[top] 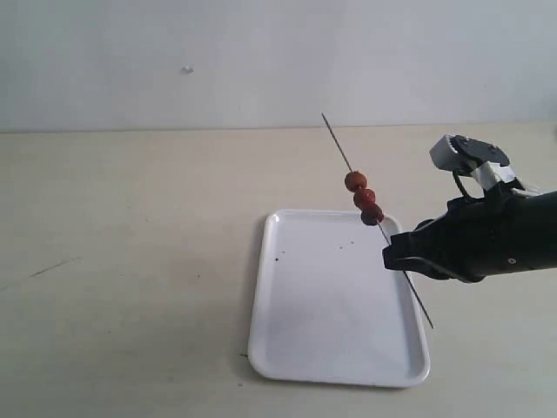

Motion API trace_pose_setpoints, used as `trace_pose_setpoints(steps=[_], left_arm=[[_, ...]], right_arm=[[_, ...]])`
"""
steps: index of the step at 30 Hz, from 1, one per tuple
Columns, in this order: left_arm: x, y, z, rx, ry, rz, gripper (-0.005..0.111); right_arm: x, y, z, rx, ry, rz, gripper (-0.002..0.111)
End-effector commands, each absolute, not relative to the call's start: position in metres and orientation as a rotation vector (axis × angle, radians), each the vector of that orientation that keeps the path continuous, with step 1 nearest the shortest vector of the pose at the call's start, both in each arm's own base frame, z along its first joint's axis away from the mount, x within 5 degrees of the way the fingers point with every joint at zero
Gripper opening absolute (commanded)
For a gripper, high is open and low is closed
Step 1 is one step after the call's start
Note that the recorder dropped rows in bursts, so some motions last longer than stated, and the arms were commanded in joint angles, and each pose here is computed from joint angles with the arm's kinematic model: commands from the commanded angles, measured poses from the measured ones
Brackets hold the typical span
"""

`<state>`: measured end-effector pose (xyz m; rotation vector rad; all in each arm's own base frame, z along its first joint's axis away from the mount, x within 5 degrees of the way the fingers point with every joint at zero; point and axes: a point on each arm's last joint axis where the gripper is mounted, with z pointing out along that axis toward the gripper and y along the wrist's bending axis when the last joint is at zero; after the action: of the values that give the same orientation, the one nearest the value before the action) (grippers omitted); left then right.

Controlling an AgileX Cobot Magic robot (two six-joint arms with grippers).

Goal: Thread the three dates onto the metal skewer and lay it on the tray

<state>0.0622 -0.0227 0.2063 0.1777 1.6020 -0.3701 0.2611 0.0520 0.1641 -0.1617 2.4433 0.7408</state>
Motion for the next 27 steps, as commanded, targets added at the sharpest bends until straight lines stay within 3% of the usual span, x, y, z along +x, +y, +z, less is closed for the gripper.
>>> trace_pose_setpoints(steps=[1, 16, 27], left_arm=[[0.062, -0.023, 0.206, 0.176, 1.599, -0.373, 0.0], [0.062, -0.023, 0.206, 0.179, 1.598, -0.37, 0.0], [0.062, -0.023, 0.206, 0.181, 1.598, -0.367, 0.0]], right_arm=[[0.263, 0.053, 0.167, -0.171, 2.425, 0.748, 0.0], [0.265, 0.049, 0.162, -0.053, 2.465, 0.727, 0.0], [0.258, 0.103, 0.143, 0.147, 2.566, 0.611, 0.0]])
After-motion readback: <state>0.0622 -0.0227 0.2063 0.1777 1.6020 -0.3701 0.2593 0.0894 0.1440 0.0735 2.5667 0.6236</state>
